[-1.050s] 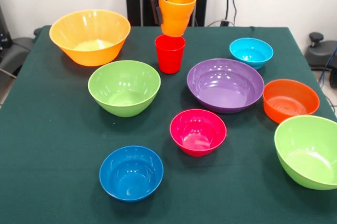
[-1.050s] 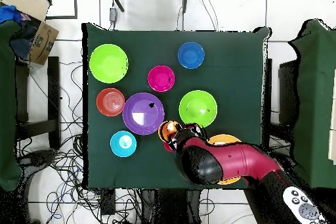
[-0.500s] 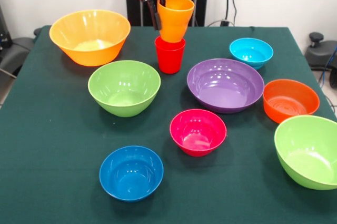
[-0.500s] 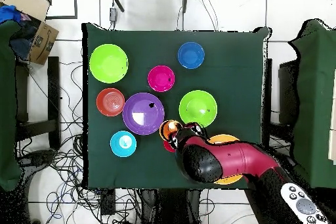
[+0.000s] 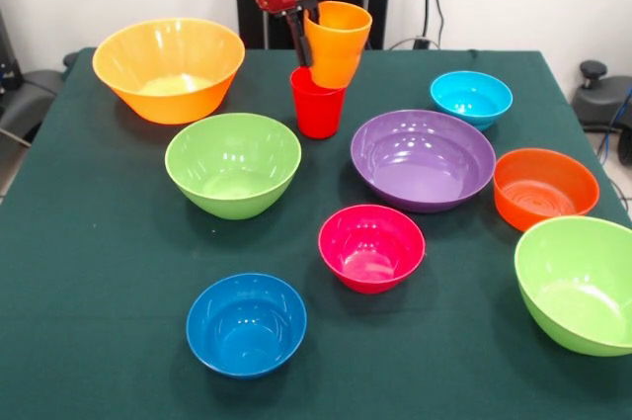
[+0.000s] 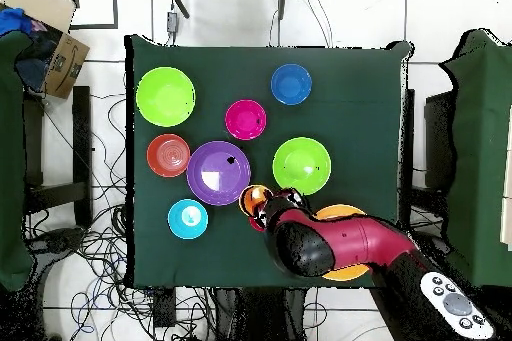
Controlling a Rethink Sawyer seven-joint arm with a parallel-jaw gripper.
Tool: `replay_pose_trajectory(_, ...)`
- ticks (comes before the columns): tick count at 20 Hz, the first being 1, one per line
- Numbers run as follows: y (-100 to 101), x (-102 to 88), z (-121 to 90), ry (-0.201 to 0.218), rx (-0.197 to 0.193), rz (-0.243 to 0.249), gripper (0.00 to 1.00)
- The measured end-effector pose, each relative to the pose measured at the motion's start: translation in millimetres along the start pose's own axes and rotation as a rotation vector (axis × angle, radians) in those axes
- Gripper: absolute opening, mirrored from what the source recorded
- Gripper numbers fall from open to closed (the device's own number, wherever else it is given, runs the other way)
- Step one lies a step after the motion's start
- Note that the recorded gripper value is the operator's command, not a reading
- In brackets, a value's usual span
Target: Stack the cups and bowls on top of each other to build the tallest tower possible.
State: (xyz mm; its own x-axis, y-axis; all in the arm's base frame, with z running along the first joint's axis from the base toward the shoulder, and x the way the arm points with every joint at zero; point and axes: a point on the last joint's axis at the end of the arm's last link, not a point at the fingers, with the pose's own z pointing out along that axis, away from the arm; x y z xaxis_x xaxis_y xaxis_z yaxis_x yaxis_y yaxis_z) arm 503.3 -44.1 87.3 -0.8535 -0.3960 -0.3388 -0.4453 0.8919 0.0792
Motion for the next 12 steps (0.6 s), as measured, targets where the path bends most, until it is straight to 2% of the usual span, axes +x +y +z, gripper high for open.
replay_pose_trajectory(12,3.1,9.9,11.3,-0.015,-0.011,-0.004,0.00)
